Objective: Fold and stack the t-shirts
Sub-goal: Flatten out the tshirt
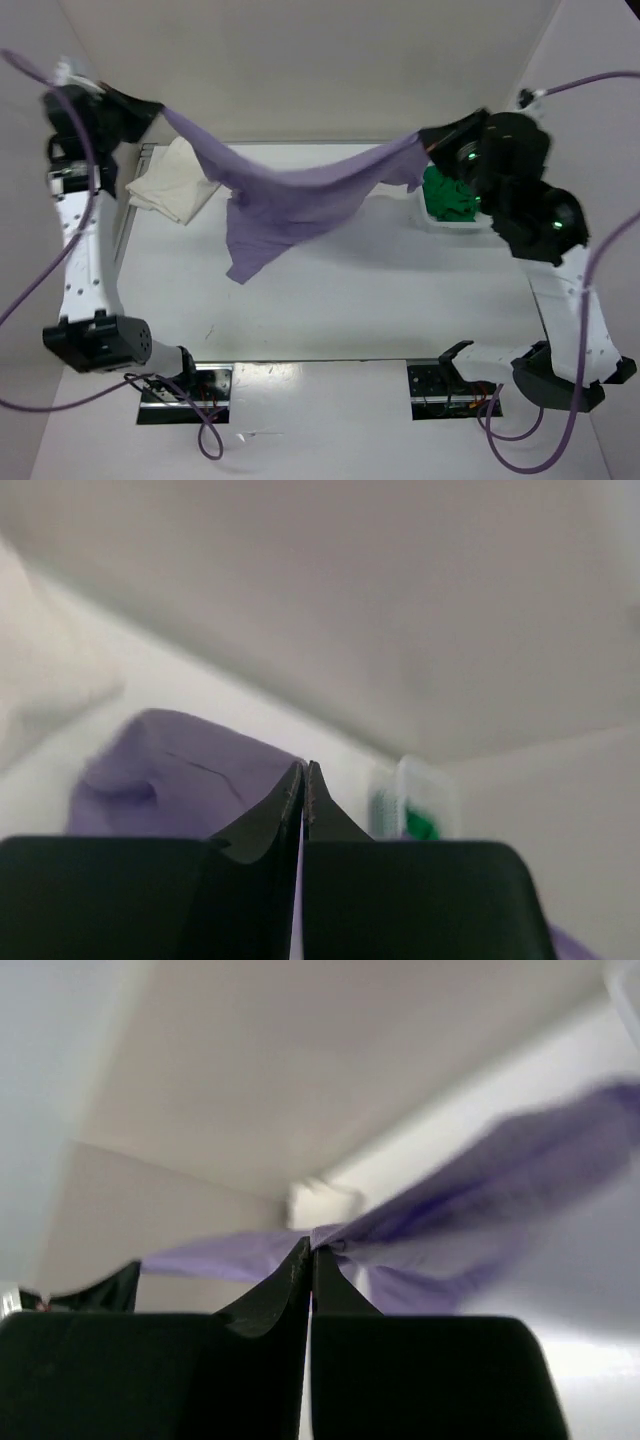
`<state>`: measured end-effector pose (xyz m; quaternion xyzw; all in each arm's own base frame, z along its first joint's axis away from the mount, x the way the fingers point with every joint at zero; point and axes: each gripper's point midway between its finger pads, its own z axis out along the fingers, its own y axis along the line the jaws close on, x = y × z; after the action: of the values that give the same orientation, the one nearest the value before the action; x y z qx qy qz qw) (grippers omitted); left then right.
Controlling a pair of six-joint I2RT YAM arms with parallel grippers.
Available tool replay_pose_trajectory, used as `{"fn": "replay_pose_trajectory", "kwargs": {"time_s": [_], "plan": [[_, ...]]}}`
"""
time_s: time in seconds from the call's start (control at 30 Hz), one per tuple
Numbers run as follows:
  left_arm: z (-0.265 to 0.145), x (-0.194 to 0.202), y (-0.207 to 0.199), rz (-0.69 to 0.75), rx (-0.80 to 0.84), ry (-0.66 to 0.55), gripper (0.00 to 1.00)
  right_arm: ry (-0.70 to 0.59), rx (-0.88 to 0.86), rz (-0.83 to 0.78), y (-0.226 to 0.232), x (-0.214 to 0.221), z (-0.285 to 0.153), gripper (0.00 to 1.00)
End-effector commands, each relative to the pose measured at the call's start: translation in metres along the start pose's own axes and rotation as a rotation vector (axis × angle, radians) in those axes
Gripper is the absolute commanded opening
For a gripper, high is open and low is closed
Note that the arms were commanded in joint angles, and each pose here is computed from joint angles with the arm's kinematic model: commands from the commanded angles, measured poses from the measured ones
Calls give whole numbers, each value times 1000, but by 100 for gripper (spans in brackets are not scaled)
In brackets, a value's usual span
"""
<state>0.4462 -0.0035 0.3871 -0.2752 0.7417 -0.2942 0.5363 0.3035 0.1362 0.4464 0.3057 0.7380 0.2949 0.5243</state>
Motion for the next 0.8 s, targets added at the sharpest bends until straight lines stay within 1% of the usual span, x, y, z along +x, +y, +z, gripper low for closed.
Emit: {"fn": "replay_pose_trajectory", "kwargs": {"time_s": [0.0, 0.03, 0.07, 0.1, 0.13, 0.17, 0.23, 0.3, 0.33, 0.37, 0.4, 0.43, 0.5, 0.57, 0.6, 0.63, 0.67, 0.7, 0.73, 0.77], "plan": [[-110, -95, -84, 22, 195, -287, 0, -181, -74, -160, 34, -73, -53, 0], [-132, -109, -104, 48, 230, -332, 0, -206, -103, -161, 44, -84, -63, 0], [-152, -118, -112, 61, 232, -383, 0, -234, -180, -146, 64, -100, -81, 0], [-161, -125, -114, 63, 224, -413, 0, -263, -236, -135, 76, -111, -94, 0], [-174, -129, -118, 58, 206, -453, 0, -277, -270, -145, 85, -116, -99, 0], [-195, -139, -135, 76, 230, -508, 0, -296, -334, -135, 100, -125, -112, 0], [-214, -147, -151, 94, 256, -564, 0, -329, -388, -131, 115, -136, -121, 0], [-219, -157, -162, 97, 283, -597, 0, -349, -419, -133, 128, -142, -119, 0], [-209, -159, -157, 78, 273, -583, 0, -362, -424, -150, 132, -143, -116, 0], [-210, -159, -161, 88, 292, -578, 0, -370, -369, -164, 128, -140, -95, 0], [-203, -160, -160, 81, 302, -567, 0, -368, -343, -168, 127, -137, -82, 0], [-185, -156, -146, 64, 274, -529, 0, -356, -323, -197, 126, -130, -67, 0], [-170, -156, -135, 63, 253, -514, 0, -326, -287, -228, 125, -114, -36, 0], [-129, -154, -100, 44, 176, -463, 0, -289, -251, -260, 116, -103, 2, 0], [-116, -155, -88, 41, 149, -457, 0, -217, -266, -291, 114, -86, 28, 0], [-88, -145, -74, 30, 118, -408, 0, -201, -229, -281, 97, -91, 55, 0], [-72, -142, -62, 43, 77, -400, 0, -169, -227, -254, 89, -88, 73, 0], [-53, -131, -51, 42, 60, -360, 0, -87, -247, -254, 81, -73, 99, 0], [-25, -118, -37, 26, 36, -303, 0, -73, -226, -253, 67, -75, 120, 0], [-15, -118, -29, 31, 22, -303, 0, -49, -215, -255, 61, -70, 135, 0]]}}
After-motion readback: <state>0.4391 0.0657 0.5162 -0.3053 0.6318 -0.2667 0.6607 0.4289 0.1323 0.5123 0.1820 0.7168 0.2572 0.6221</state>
